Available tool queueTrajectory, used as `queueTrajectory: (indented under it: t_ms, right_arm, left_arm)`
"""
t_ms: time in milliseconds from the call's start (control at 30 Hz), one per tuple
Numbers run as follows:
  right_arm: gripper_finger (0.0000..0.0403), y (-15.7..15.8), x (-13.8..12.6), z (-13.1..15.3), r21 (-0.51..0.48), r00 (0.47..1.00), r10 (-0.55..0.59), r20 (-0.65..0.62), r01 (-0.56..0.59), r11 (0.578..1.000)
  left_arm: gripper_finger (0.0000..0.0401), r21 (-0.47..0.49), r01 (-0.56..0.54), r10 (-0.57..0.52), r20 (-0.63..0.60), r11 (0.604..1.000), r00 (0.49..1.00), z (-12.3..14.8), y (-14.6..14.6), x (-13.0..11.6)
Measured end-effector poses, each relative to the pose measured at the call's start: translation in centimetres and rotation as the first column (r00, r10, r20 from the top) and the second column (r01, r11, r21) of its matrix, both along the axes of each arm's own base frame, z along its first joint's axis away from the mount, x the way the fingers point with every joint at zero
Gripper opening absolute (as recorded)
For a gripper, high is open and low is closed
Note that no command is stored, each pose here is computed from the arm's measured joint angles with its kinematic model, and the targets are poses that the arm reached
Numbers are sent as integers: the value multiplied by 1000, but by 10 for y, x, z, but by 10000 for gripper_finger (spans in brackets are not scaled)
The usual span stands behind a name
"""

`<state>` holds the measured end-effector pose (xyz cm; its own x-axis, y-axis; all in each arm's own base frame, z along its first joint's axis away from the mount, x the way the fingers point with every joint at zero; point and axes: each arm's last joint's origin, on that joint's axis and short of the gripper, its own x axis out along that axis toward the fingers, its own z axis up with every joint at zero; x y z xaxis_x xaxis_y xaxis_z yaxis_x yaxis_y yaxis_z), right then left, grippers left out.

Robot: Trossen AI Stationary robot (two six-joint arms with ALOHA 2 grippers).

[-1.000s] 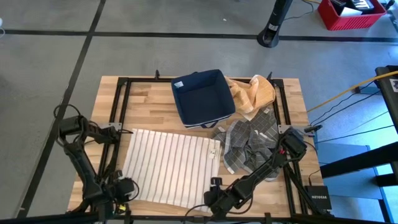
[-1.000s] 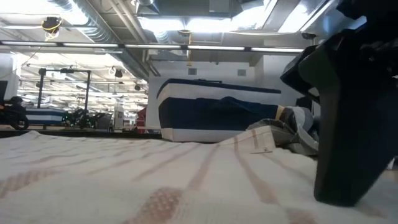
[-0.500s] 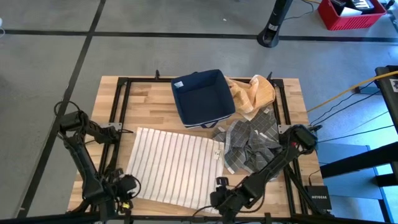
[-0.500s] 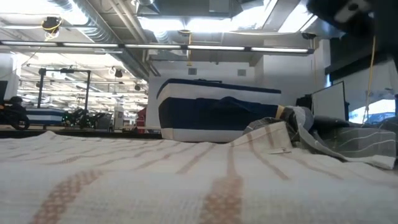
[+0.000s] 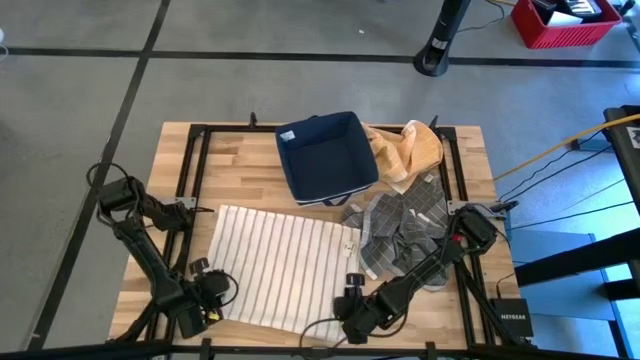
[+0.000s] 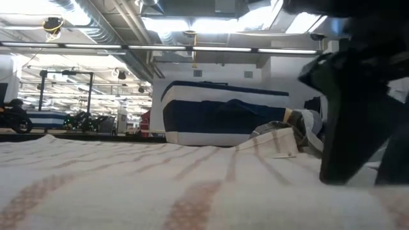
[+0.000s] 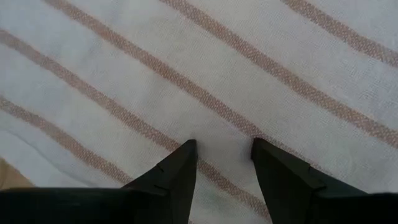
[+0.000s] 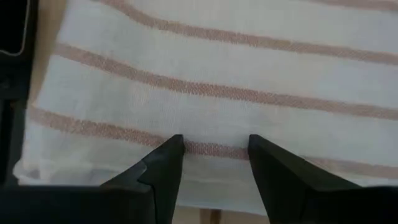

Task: Fold towel
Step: Fold the white towel

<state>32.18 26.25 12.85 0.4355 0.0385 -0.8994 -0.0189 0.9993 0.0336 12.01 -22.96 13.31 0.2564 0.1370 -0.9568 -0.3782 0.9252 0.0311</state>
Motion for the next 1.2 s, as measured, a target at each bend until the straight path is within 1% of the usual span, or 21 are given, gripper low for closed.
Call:
queueTrajectory:
  t_ms: [100,167,233,333,400,467,533,667,733,833,900,1033,1100,1200]
  right_arm:
    - [186,2,-11,3,8,995,33,-98,-33,999]
    - [186,1,-20,7,-16,988,57,-147,-60,998]
    - [186,-2,-28,13,-24,974,88,-207,-95,995]
    - [186,-4,-33,28,-13,968,97,-233,-103,995]
    - [186,-7,-33,46,-8,978,89,-188,-92,996]
    - [186,-10,-33,59,-26,989,72,-129,-76,997]
    - [186,-13,-34,65,-75,995,55,-85,-62,995]
    - [186,-20,-34,79,-177,998,59,8,-56,983]
    - [188,-29,-32,79,-235,999,48,-8,-48,971]
    - [201,-47,-26,77,-266,997,4,-71,-22,964]
    - [216,-58,-21,76,-249,992,0,-127,-32,968]
    - [256,-77,-9,70,-146,980,29,-197,-58,988]
    - [275,-84,-4,67,-104,978,46,-206,-68,992]
    - [293,-90,-1,61,-90,978,61,-199,-80,993]
  left_arm:
    - [153,-35,-8,8,8,999,1000,4,-3,3]
    - [153,-91,-11,13,23,996,1000,9,-9,10]
    - [153,-127,-5,9,33,992,999,15,-13,18]
    - [153,-145,13,-5,52,989,999,26,-17,29]
    - [153,-125,29,-21,69,992,997,36,-18,35]
    - [153,-77,51,-44,91,996,995,44,-15,39]
    - [153,-25,60,-56,115,998,992,49,-10,42]
    - [153,17,93,-95,123,995,988,50,-1,52]
    - [153,35,113,-116,110,993,987,49,4,58]
    - [153,47,145,-148,84,988,985,49,12,69]
    - [153,36,167,-169,57,985,984,48,18,76]
    - [153,-20,216,-217,-19,976,976,48,28,86]
    - [153,-47,241,-243,-46,969,969,47,30,89]
    - [153,-51,261,-264,-67,964,962,47,32,88]
